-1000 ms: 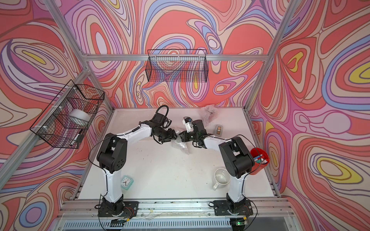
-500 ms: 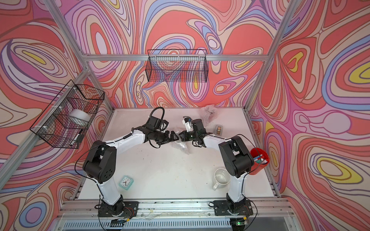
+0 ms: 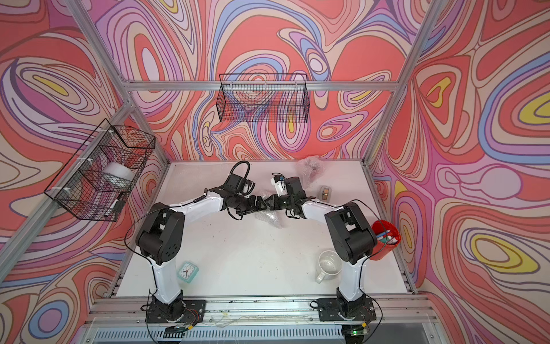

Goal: Wrap mugs in bubble wrap
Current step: Wrap the mug in bubble wrap.

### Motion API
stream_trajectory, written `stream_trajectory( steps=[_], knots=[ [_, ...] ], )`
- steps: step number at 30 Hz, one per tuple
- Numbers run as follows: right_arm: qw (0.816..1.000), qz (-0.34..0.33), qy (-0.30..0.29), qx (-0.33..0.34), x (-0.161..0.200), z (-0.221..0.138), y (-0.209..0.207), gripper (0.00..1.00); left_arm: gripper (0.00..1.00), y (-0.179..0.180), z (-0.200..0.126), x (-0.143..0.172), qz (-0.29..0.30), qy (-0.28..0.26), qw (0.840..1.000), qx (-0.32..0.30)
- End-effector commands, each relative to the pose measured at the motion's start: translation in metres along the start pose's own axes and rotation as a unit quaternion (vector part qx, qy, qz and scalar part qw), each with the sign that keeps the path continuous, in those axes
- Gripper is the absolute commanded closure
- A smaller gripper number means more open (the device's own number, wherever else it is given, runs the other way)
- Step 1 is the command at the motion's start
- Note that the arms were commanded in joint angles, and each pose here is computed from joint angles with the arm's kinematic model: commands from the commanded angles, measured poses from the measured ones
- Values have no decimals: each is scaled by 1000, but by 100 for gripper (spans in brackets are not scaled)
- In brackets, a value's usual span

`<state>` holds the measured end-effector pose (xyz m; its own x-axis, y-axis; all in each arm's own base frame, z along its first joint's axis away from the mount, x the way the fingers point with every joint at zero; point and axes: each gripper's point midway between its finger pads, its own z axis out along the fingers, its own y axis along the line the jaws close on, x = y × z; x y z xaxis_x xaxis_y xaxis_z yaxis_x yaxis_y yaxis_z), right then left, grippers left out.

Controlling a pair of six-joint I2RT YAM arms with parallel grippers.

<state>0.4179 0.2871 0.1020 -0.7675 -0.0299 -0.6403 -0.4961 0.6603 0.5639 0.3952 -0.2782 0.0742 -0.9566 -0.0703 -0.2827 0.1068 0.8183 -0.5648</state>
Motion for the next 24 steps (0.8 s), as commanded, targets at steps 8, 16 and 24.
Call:
stream_trajectory(
  steps=[8,16,24],
  knots=[
    [999,-10,24,41,4,-20,-2,71,19,63,32,19,-51,23,995,-78],
    [983,-11,-27,183,-25,-79,-28,57,19,59,37,20,-50,31,996,-62],
    [938,173,-102,283,-20,-179,-122,44,22,49,38,15,-35,33,998,-43]
  ],
)
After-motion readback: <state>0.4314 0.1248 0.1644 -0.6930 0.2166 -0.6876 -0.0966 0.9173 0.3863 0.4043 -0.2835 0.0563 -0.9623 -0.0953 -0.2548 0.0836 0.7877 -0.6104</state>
